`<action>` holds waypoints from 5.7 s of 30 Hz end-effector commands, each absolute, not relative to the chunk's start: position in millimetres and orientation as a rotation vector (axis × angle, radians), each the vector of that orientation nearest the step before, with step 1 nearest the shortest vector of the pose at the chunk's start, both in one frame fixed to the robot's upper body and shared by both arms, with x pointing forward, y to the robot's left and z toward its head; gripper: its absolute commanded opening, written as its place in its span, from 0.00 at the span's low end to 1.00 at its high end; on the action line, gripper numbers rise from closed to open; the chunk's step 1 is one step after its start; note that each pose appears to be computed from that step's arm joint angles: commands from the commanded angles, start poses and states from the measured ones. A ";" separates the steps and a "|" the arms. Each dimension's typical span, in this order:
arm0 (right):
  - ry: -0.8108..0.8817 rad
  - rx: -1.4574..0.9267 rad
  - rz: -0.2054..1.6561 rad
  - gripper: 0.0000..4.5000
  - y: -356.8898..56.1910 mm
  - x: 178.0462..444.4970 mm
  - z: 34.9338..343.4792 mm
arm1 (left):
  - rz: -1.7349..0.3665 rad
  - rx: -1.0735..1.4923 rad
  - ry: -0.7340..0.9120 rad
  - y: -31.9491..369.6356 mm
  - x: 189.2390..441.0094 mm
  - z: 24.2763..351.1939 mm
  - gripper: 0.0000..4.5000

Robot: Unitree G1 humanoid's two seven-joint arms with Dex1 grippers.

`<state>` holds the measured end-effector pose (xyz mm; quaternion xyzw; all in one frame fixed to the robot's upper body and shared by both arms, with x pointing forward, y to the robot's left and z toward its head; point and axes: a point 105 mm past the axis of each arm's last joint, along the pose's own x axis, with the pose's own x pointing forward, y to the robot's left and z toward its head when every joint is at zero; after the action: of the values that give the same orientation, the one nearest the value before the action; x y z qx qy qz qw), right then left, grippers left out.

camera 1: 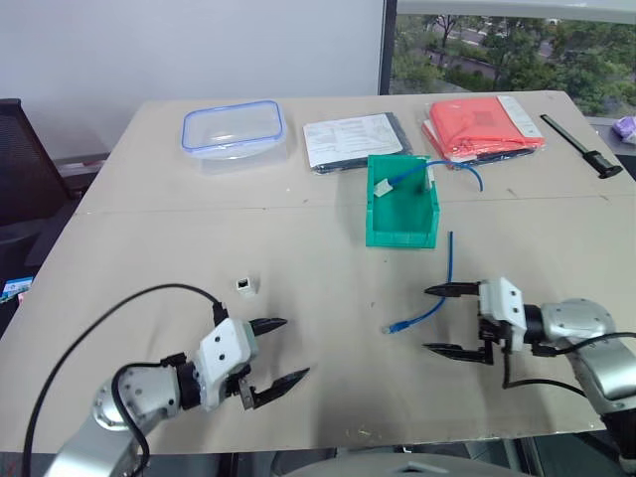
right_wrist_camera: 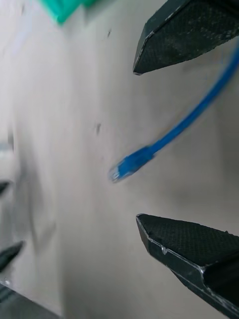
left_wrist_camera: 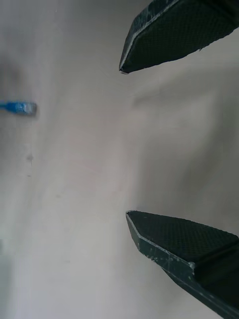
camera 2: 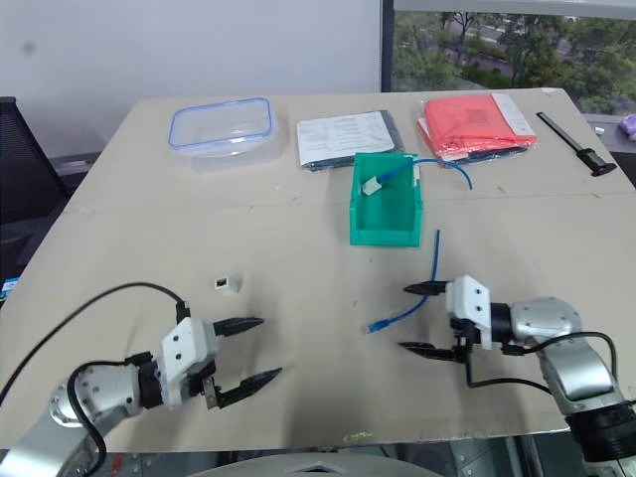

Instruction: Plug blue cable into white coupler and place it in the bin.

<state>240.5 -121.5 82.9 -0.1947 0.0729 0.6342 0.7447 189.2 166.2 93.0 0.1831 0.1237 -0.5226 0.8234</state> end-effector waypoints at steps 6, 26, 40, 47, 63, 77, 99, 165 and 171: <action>0.187 -0.536 1.455 0.94 -102.2 257.8 65.8 | -1.217 0.462 0.180 160.9 202.3 130.9 1.00; 0.062 -0.559 1.440 0.01 -70.4 294.1 88.9 | -1.195 0.502 0.171 168.5 212.0 135.3 1.00; -0.015 -0.425 1.322 0.74 -78.0 312.7 118.1 | -1.212 0.532 0.186 137.3 262.7 128.9 1.00; 0.065 -0.316 1.181 1.00 -127.9 282.5 110.9 | -1.298 0.564 0.201 109.8 291.4 119.0 1.00; 0.013 -0.192 1.003 1.00 -154.3 264.5 102.6 | -1.419 0.588 0.305 84.0 324.6 84.8 0.62; 0.022 -0.094 1.120 1.00 -145.5 249.9 111.3 | -1.472 0.431 0.244 70.9 314.4 99.8 0.00; 0.017 0.670 1.183 0.88 -97.9 245.0 169.3 | -1.567 -0.379 0.357 40.2 282.7 162.0 0.00; -0.063 0.462 1.135 0.00 -112.4 310.5 165.2 | 0.156 0.149 0.046 205.2 246.5 60.2 0.99; -0.067 0.465 1.114 0.00 -113.6 307.4 163.7 | 0.101 0.120 0.037 193.9 257.3 61.1 0.42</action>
<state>310.4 -113.3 149.3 0.2281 -0.0025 0.5182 0.8242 257.5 197.8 65.0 0.0647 0.0114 0.0604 0.9960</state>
